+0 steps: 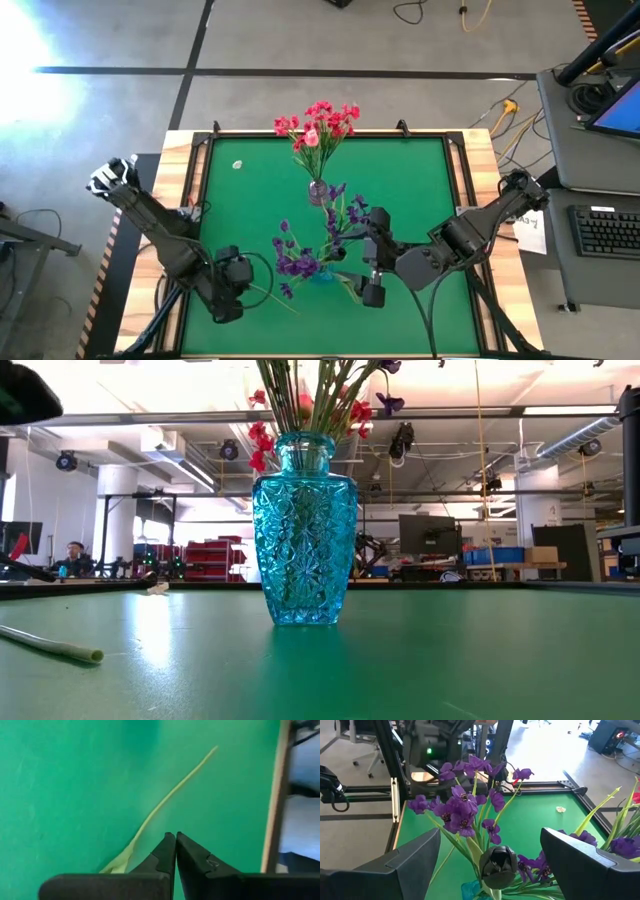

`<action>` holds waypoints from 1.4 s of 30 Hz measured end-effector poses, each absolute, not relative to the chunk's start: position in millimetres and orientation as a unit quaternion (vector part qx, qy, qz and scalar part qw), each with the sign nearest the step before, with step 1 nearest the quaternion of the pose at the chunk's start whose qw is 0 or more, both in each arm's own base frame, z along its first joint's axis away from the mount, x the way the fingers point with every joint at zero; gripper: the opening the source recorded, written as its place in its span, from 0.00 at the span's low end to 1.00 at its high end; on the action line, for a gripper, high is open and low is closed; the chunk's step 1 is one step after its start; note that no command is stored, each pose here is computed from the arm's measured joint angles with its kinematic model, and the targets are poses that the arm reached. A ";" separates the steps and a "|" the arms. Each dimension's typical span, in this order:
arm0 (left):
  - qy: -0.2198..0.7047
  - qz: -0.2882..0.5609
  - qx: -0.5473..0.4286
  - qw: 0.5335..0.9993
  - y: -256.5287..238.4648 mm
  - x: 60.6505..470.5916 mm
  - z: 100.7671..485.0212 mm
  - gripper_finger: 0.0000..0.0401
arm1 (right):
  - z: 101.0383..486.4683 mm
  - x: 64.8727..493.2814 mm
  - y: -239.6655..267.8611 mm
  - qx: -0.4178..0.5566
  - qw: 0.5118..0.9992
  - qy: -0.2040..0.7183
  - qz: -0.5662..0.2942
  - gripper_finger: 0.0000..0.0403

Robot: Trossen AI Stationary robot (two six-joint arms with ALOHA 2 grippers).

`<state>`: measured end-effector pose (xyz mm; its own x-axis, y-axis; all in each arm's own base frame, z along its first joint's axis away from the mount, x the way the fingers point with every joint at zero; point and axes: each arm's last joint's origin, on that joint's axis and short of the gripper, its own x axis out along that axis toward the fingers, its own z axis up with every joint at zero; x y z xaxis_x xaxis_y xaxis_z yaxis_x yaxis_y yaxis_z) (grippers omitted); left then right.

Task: Sort flowers into vase by color
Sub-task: Put the pink tulip into the purple vase

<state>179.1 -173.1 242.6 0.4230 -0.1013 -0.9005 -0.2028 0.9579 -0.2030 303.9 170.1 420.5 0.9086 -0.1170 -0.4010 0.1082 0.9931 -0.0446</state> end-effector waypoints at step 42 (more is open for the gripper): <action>0.712 0.086 0.017 0.696 -180.0 207.7 143.7 0.25 | 420.5 303.8 170.1 -0.013 0.977 0.206 -0.057 0.83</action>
